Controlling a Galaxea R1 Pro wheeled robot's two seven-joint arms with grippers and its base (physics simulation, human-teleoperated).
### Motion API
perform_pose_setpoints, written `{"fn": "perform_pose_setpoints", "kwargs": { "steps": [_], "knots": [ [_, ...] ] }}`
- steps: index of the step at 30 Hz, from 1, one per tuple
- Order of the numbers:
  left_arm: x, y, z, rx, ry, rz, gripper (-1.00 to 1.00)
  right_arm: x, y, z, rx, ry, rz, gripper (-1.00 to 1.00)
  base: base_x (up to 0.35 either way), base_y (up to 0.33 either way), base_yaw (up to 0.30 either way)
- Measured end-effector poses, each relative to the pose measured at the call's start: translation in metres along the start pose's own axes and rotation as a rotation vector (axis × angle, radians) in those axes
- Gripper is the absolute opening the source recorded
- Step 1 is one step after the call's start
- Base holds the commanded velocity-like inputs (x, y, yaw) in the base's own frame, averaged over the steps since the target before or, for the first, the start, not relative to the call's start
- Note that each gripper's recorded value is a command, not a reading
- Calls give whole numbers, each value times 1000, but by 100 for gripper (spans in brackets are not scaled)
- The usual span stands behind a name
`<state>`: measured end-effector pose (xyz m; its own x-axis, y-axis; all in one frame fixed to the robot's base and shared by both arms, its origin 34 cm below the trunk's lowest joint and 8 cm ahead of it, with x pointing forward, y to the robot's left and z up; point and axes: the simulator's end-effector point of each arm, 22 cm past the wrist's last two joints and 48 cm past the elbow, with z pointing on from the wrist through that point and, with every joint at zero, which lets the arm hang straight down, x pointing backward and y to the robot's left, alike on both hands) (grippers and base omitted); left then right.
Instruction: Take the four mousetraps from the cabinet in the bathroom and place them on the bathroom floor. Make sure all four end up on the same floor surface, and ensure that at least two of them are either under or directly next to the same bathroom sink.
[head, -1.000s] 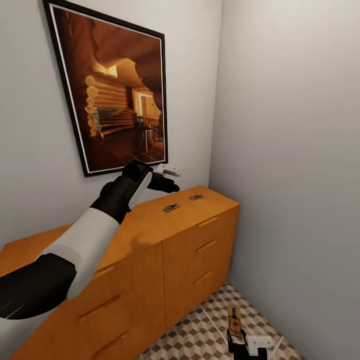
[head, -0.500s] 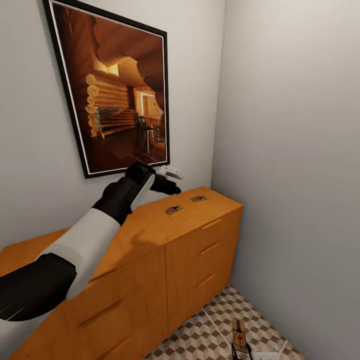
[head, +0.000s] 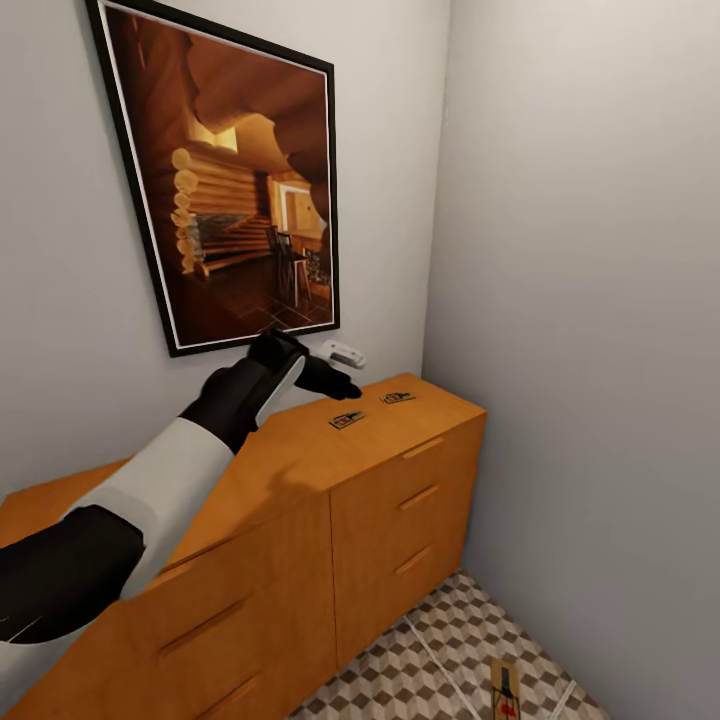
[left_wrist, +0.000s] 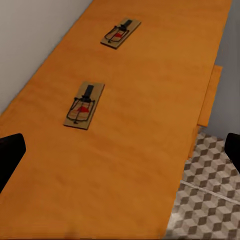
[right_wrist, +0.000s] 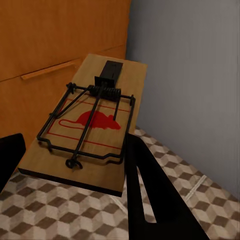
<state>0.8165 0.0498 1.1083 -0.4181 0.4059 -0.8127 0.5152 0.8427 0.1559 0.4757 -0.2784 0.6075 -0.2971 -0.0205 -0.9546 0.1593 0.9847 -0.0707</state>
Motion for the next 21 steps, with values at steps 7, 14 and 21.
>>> {"fn": "perform_pose_setpoints", "kwargs": {
  "steps": [7,14,21],
  "knots": [
    [5,11,1,-19,2,11,100,0,0,0,1,1,1,-100,11,3,0],
    [9,8,4,-27,16,43,100,0,1,-1,-1,1,1,-100,129,47,0],
    [18,7,8,-32,40,57,100,0,2,-1,-1,1,1,-100,154,5,0]
  ]
}}
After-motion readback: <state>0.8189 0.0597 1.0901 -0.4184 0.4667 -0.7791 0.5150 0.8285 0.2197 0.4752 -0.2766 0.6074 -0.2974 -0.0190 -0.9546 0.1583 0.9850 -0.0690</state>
